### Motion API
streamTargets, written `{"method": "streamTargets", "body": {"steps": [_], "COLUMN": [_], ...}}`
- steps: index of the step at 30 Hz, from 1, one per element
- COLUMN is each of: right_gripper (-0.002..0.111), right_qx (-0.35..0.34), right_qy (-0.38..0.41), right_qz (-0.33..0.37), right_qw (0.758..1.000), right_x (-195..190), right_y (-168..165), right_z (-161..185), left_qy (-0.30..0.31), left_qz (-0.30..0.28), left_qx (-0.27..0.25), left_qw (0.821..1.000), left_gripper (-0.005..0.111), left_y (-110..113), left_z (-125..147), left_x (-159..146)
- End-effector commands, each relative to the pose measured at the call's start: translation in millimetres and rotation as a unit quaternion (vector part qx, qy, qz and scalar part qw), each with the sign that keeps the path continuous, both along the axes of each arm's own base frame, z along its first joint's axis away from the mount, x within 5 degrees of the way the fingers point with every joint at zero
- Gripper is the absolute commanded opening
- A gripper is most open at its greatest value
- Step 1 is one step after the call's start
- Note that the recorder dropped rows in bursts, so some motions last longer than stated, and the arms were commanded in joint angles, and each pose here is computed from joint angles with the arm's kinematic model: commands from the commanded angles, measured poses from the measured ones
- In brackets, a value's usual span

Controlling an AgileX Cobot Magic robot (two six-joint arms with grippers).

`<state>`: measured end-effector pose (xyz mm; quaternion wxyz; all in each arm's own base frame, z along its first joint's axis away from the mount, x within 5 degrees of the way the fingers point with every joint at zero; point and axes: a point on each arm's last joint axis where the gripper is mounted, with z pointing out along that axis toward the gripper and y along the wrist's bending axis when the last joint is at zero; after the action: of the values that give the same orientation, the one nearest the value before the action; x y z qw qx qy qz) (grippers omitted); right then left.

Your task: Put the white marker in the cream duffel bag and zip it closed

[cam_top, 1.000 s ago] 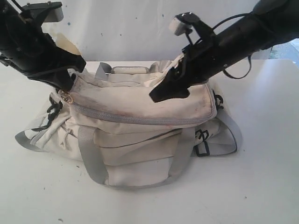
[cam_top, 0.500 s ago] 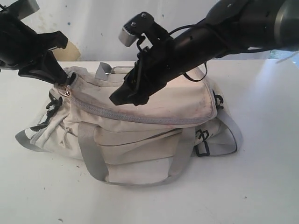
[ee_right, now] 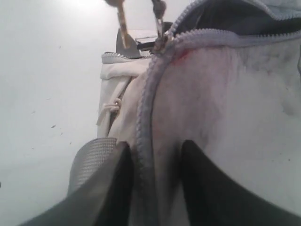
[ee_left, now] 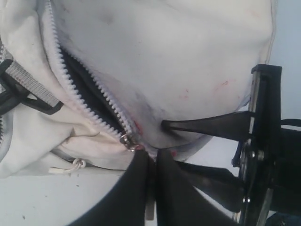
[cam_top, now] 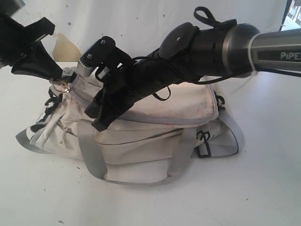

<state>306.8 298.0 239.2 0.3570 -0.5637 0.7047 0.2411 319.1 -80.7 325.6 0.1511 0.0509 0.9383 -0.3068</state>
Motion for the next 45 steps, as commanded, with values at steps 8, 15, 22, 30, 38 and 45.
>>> {"method": "streamTargets", "body": {"steps": [8,15,22,30,38,45], "right_gripper": [0.000,0.000,0.000,0.000,0.000,0.000], "right_qx": [-0.005,-0.035,-0.072,-0.111,-0.110,-0.108], "right_qy": [-0.001,-0.016,-0.030,-0.044,-0.039,-0.031], "right_qz": [0.000,0.024,0.054,0.084,0.076,0.068], "right_qw": [1.000,0.999,0.996,0.989,0.990,0.991], "right_x": [1,-1,-3,-4,-4,-4], "right_y": [0,-3,-6,-11,-11,-11], "right_z": [0,-4,-8,-12,-12,-12], "left_qy": [-0.014,-0.093,-0.200,-0.298,-0.344,-0.321], "left_qz": [0.041,0.084,0.117,0.157,0.207,0.220], "left_qx": [-0.046,-0.019,0.051,0.111,0.146,0.126], "left_qw": [0.998,0.992,0.972,0.935,0.904,0.912], "left_gripper": [0.000,0.000,0.000,0.000,0.000,0.000], "left_y": [11,27,41,54,65,63], "left_z": [10,13,16,10,-23,-45], "left_x": [4,19,35,62,99,126]}}
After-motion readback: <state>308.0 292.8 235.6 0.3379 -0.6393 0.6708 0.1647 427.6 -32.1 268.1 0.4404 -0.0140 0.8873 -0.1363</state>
